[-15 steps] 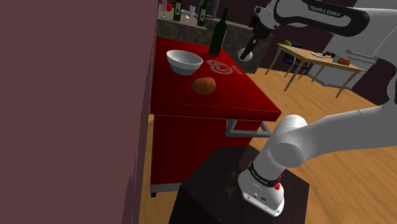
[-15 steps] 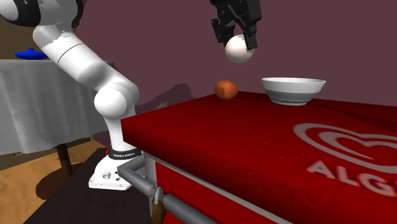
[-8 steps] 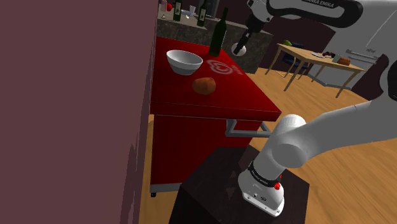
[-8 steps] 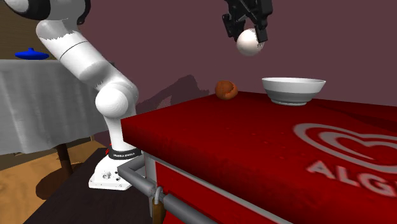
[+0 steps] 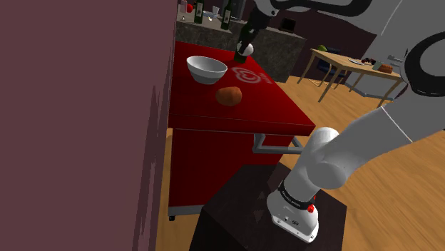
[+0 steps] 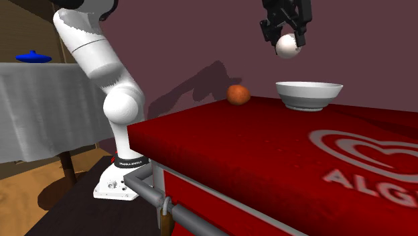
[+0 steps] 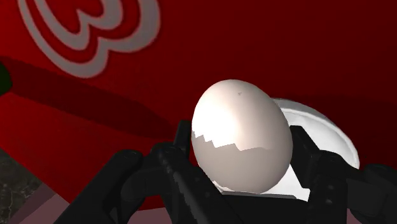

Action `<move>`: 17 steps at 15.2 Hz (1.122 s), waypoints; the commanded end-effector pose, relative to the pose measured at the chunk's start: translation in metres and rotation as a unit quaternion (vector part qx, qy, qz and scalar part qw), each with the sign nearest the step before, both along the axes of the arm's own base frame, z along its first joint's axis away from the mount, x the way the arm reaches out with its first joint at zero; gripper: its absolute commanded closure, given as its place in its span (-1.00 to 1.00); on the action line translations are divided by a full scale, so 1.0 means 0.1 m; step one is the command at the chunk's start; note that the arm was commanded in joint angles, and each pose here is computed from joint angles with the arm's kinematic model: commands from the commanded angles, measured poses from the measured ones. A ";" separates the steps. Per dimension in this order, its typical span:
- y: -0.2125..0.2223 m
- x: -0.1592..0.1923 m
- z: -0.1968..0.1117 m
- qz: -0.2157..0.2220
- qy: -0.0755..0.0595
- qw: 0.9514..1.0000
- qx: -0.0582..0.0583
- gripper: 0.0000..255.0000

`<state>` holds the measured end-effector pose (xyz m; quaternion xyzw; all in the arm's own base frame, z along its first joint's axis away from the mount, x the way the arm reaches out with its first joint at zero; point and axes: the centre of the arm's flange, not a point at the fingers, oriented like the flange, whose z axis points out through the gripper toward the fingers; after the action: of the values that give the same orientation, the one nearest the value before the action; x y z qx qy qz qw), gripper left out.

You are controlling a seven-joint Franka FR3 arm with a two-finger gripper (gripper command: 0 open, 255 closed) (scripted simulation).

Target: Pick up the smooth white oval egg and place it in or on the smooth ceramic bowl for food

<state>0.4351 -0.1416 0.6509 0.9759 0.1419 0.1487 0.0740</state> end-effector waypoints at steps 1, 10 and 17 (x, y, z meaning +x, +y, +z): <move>0.16 0.22 -0.01 0.000 0.000 1.000 0.000 1.00; 0.82 1.25 -0.01 0.000 0.000 1.000 0.000 1.00; 0.82 1.25 -0.37 0.000 0.000 1.000 0.000 1.00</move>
<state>0.5592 -0.0602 0.6185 0.9759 0.1417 0.1484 0.0737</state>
